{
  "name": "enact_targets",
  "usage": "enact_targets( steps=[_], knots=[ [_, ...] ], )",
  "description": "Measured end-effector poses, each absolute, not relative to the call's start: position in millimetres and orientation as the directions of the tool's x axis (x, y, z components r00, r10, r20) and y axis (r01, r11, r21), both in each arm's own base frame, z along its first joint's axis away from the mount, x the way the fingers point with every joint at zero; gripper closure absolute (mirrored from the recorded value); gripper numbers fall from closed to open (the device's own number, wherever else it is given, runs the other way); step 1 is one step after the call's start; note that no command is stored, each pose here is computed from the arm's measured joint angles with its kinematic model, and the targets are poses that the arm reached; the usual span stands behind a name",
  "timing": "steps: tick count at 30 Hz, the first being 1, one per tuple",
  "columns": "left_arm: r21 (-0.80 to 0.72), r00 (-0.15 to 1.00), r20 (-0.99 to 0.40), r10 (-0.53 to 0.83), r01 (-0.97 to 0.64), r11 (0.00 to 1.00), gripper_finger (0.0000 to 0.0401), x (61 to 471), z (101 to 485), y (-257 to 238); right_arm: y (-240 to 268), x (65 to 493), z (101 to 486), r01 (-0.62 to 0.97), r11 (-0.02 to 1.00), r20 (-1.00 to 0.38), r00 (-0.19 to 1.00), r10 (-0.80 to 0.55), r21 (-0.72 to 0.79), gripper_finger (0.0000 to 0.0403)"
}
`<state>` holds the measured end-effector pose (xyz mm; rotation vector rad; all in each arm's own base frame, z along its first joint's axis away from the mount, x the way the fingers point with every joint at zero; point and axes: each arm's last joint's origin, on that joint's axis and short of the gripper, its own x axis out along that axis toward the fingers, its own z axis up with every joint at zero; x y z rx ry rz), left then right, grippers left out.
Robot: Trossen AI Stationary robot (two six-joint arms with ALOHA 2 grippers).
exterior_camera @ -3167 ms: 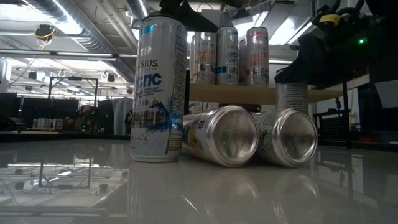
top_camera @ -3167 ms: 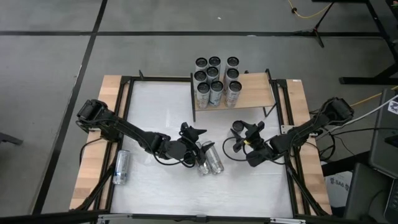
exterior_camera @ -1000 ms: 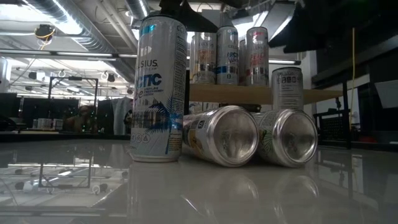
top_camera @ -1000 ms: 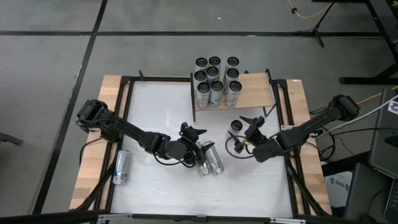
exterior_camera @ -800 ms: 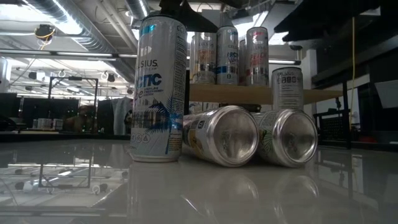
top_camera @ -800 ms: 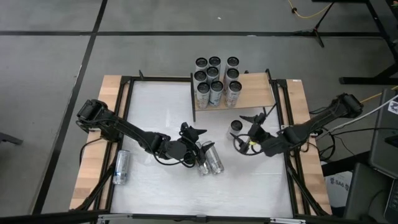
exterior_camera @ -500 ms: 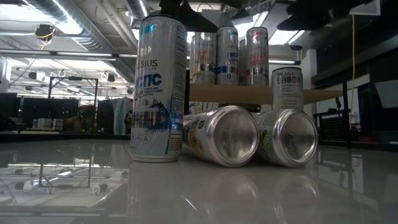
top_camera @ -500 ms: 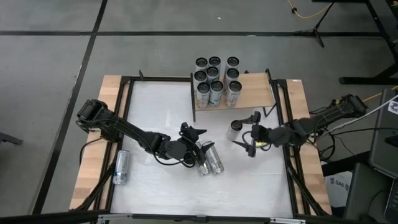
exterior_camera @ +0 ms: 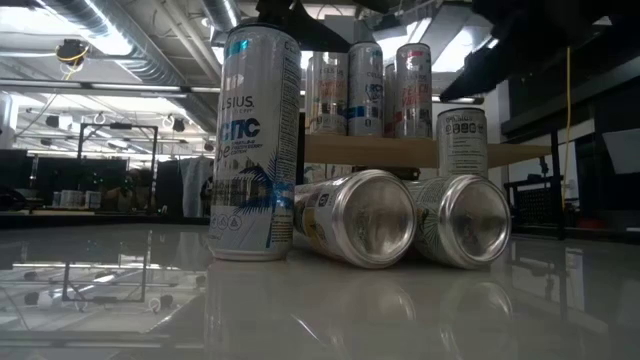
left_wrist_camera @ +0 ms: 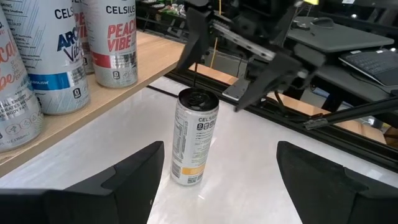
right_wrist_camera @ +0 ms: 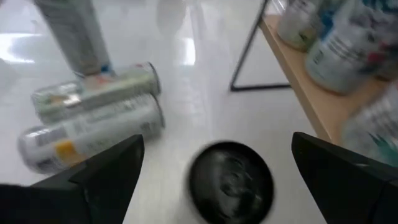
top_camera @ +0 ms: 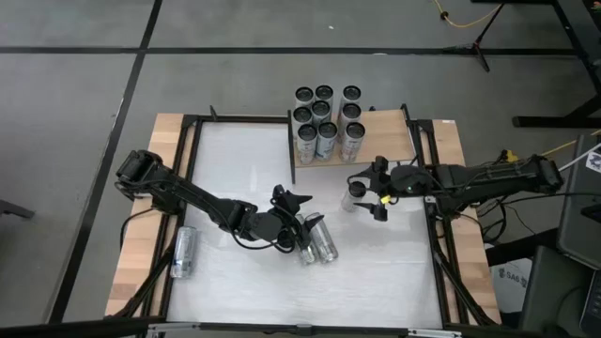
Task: Place canned beverage on shelf
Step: Put the orange soda can on the shelf
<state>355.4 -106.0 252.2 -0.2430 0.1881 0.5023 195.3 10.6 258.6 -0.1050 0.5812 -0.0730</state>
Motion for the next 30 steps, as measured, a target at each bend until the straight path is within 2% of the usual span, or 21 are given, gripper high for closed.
enact_targets(
  steps=[7, 19, 30],
  knots=[
    [-0.183, 0.86, -0.237, 0.452, -0.496, 0.849, 0.0095, 355, 252, -106, 4, 192, 253, 0.065, 0.99, -0.601, 0.789, -0.129, -0.127, 0.0006],
    [-0.183, 0.86, -0.237, 0.452, -0.497, 0.848, 0.0095, 355, 252, -106, 4, 191, 251, 0.062, 0.99, -0.619, 0.775, -0.129, -0.129, 0.0006],
    [-0.184, 0.86, -0.237, 0.452, -0.496, 0.849, 0.0095, 355, 252, -106, 4, 204, 236, 0.1, 0.99, -0.673, 0.726, -0.142, -0.101, 0.0006]
  ],
)
